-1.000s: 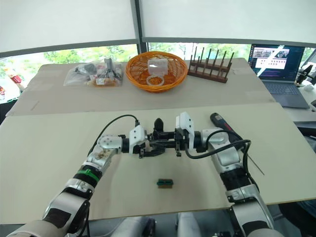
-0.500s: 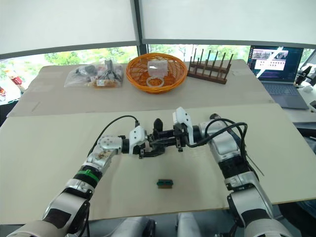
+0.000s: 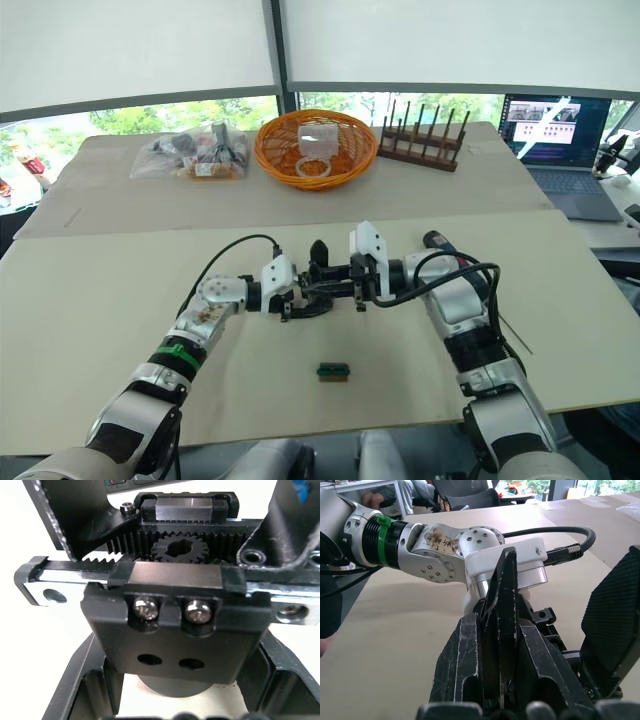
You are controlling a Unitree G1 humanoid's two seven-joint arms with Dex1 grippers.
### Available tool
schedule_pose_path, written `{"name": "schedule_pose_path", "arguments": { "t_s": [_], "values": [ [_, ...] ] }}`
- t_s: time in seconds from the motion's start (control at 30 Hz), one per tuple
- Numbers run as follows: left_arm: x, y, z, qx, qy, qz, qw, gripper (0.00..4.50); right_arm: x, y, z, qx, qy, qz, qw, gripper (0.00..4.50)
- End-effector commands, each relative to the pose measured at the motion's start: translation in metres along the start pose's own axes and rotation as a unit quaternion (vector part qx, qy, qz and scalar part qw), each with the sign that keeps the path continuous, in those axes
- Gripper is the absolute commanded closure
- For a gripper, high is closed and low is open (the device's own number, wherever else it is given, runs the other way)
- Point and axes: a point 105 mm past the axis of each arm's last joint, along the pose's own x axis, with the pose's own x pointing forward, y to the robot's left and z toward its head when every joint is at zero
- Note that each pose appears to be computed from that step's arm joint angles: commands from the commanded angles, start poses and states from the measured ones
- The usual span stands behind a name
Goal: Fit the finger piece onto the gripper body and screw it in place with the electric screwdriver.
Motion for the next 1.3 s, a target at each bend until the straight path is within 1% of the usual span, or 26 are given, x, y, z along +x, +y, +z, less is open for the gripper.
{"name": "schedule_pose_path", "arguments": {
  "t_s": [0.03,0.07,0.13,0.17,0.2,0.27,0.3,0.33,0.47,0.6,0.73,0.8,0.83,0.87,0.9,0.93,0.97,1.03,1.07,1.17,1.2,1.27,1.3],
  "values": [
    [-0.004,0.013,0.022,0.034,-0.027,0.021,0.999,2.11,-0.013,-0.005,-0.026,0.024,0.039,-0.034,0.998,4.09],
    [-0.004,0.013,0.022,0.034,-0.027,0.021,0.999,2.11,-0.014,-0.006,-0.017,0.012,0.029,-0.032,0.999,4.09],
    [-0.003,0.012,0.022,0.033,-0.027,0.022,0.999,2.11,-0.017,-0.007,0.004,0.0,0.003,-0.03,1.0,3.06],
    [-0.003,0.012,0.021,0.033,-0.028,0.022,0.999,2.11,-0.02,-0.007,0.016,-0.01,-0.007,-0.028,1.0,2.76],
    [-0.003,0.012,0.021,0.032,-0.028,0.022,0.999,2.11,-0.022,-0.007,0.026,-0.022,-0.011,-0.029,0.999,2.35],
    [-0.002,0.011,0.02,0.031,-0.029,0.021,0.999,2.11,-0.029,-0.006,0.04,-0.045,-0.012,-0.032,0.998,1.67],
    [-0.002,0.01,0.019,0.03,-0.029,0.021,0.999,2.11,-0.034,-0.005,0.048,-0.054,-0.011,-0.032,0.998,1.39],
    [-0.001,0.009,0.019,0.029,-0.03,0.02,0.999,2.11,-0.038,-0.003,0.054,-0.06,-0.009,-0.031,0.998,1.3],
    [0.002,0.006,0.017,0.025,-0.032,0.016,0.999,2.11,-0.058,0.007,0.074,-0.071,0.007,-0.027,0.997,1.3],
    [0.005,0.006,0.014,0.018,-0.026,0.017,0.999,2.11,-0.082,0.014,0.078,-0.073,0.051,-0.036,0.995,1.3],
    [0.005,0.005,0.007,0.005,-0.012,0.016,1.0,2.11,-0.098,0.015,0.079,-0.066,0.074,-0.075,0.992,1.3],
    [0.0,0.003,0.003,-0.001,-0.006,0.008,1.0,1.06,-0.107,0.013,0.079,-0.062,0.087,-0.108,0.988,1.3],
    [-0.008,0.002,0.0,-0.002,0.002,0.005,1.0,0.73,-0.118,0.011,0.075,-0.038,0.112,-0.141,0.983,1.3],
    [-0.013,0.001,-0.003,-0.001,0.008,0.002,1.0,0.24,-0.125,0.01,0.072,-0.022,0.13,-0.164,0.978,1.3],
    [-0.023,0.0,-0.004,0.012,0.017,-0.003,1.0,0.07,-0.133,0.009,0.067,0.004,0.156,-0.189,0.97,1.3],
    [-0.03,-0.002,-0.004,0.021,0.024,-0.007,0.999,0.07,-0.139,0.009,0.063,0.02,0.172,-0.205,0.963,1.3],
    [-0.039,-0.004,-0.001,0.026,0.025,-0.014,0.999,0.02,-0.145,0.007,0.06,0.032,0.188,-0.229,0.955,1.05],
    [-0.065,-0.011,0.012,0.032,0.029,-0.028,0.999,0.0,-0.168,-0.004,0.051,0.064,0.244,-0.297,0.921,0.42],
    [-0.072,-0.014,0.017,0.034,0.031,-0.034,0.998,0.0,-0.176,-0.007,0.048,0.073,0.262,-0.318,0.908,0.08],
    [-0.1,-0.031,0.046,0.027,0.031,-0.075,0.996,0.0,-0.209,-0.019,0.032,0.1,0.331,-0.371,0.862,0.03],
    [-0.105,-0.037,0.054,0.021,0.03,-0.087,0.996,0.0,-0.216,-0.021,0.028,0.109,0.342,-0.379,0.853,0.03],
    [-0.11,-0.044,0.074,0.018,0.023,-0.103,0.994,0.0,-0.226,-0.023,0.013,0.187,0.341,-0.393,0.833,0.03],
    [-0.111,-0.047,0.082,0.02,0.023,-0.111,0.993,0.0,-0.23,-0.025,0.004,0.206,0.351,-0.394,0.824,0.03]
  ]
}}
